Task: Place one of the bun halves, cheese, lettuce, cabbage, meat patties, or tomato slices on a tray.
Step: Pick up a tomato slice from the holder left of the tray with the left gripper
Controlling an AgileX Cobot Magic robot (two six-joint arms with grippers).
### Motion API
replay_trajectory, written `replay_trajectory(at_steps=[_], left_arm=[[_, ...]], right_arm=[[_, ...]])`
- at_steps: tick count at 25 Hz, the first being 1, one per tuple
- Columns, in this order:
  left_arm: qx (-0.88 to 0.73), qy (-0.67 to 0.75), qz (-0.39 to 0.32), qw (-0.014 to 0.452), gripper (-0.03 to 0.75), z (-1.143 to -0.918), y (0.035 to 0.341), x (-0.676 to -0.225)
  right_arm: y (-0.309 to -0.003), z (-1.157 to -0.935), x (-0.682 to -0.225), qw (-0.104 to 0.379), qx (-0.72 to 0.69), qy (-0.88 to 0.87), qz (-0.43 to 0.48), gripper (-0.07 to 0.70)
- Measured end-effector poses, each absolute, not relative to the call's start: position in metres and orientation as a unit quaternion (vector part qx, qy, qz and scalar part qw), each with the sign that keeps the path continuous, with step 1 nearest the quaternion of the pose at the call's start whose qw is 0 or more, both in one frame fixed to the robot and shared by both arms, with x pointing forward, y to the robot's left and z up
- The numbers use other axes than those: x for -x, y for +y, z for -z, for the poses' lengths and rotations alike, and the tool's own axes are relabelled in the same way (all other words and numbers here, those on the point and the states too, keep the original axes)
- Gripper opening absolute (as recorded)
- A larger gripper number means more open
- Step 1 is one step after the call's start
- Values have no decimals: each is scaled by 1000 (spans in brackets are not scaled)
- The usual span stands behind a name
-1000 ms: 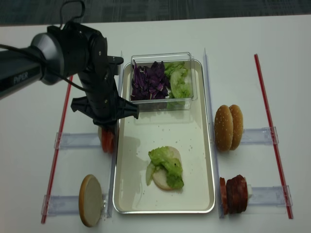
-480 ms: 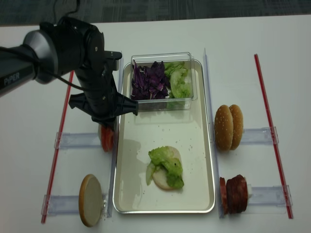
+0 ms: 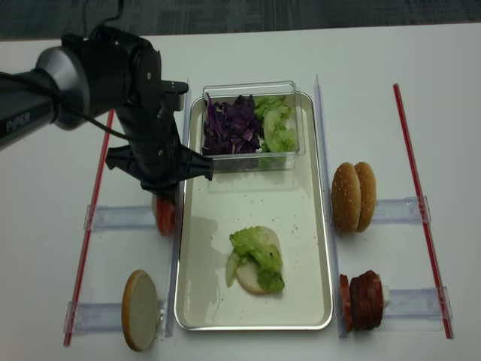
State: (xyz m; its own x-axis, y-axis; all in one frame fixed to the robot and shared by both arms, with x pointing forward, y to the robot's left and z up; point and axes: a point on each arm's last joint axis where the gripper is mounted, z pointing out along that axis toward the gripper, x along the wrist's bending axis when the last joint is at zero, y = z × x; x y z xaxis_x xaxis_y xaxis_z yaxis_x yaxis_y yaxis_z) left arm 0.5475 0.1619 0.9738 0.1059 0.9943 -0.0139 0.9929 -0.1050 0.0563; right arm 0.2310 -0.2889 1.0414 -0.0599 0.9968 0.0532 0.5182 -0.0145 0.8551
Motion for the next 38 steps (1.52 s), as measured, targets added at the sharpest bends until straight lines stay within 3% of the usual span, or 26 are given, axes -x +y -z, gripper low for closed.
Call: replay_trajectory(at_steps=[22,38], left_arm=[[-739,673,-11,21,51,-975,163,-546],[-742,665,-38,70,50,-1019,170,-532]], right_arm=[[-289,-1041,-231,320,-606,625,-374,479],[-289,-1041,-231,320,-607,624,-373,479]])
